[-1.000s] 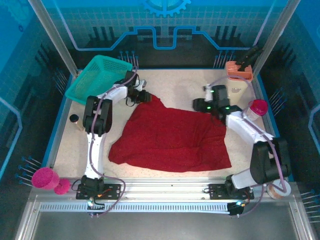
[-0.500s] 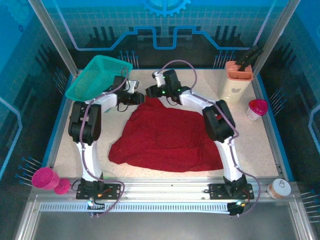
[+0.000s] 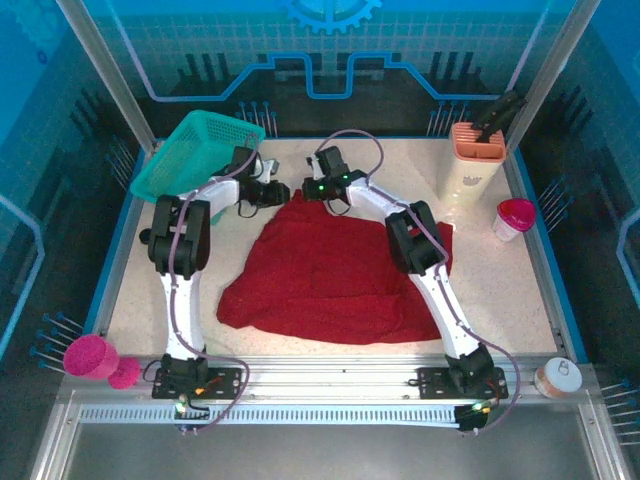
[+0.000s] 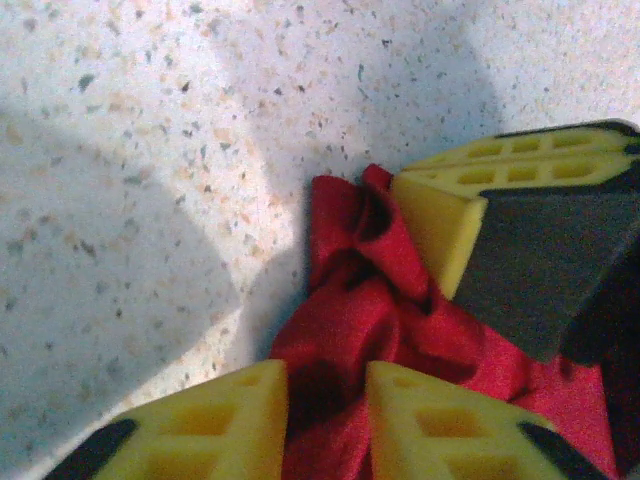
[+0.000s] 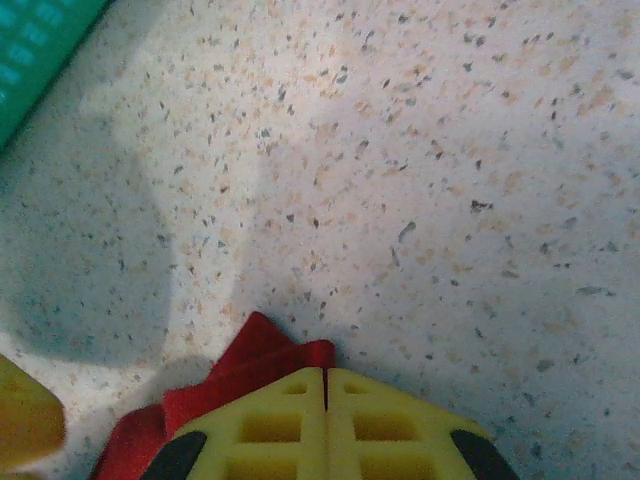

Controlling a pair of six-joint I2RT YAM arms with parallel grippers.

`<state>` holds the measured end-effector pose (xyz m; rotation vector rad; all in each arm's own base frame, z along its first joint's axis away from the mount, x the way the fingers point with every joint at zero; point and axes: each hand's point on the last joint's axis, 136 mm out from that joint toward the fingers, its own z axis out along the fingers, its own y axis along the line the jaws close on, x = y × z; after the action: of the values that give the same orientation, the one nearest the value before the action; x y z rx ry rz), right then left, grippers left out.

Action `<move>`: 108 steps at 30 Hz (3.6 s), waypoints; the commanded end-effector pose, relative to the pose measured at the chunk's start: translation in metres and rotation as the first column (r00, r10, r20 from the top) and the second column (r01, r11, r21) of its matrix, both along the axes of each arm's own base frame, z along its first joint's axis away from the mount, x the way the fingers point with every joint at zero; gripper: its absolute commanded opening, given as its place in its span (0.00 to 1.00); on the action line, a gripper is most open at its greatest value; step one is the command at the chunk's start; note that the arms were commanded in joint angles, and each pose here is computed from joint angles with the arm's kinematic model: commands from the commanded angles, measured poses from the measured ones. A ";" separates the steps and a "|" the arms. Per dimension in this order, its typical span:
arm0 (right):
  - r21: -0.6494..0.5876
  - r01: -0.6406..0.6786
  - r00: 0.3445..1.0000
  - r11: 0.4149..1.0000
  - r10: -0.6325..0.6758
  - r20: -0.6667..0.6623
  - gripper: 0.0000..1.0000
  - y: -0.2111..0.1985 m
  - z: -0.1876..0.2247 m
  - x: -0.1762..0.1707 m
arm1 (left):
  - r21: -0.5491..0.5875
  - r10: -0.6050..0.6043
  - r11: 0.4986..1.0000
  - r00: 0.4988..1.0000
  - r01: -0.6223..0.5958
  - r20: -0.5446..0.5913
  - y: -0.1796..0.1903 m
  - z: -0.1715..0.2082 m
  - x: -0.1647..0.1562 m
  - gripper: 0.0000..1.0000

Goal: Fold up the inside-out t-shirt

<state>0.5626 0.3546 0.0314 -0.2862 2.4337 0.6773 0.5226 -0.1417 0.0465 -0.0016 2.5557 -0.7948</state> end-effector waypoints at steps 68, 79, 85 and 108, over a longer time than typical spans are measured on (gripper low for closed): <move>-0.633 0.147 0.960 0.760 -0.264 -0.094 0.65 -0.338 0.045 -0.091 | 0.337 0.052 0.936 0.986 -0.103 0.157 0.064 0.045 0.037 0.51; -0.599 0.068 0.973 0.798 -0.187 -0.139 0.66 -0.337 0.036 -0.060 | 0.367 -0.008 0.930 0.998 -0.013 0.055 0.037 0.019 0.056 0.59; -0.689 -0.087 0.961 0.720 -0.122 -0.249 0.70 -0.348 0.011 -0.062 | 0.338 0.049 0.941 0.995 -0.018 -0.085 0.028 0.005 0.040 0.59; -0.470 -0.192 0.936 0.862 0.016 -0.353 0.14 -0.331 0.008 -0.069 | 0.276 -0.094 0.955 0.993 0.111 -0.074 0.015 0.042 0.044 0.00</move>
<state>0.4967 0.0140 0.0208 -0.5142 2.9603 0.0322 0.5649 -0.1176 0.0287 0.0921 2.8364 -0.4117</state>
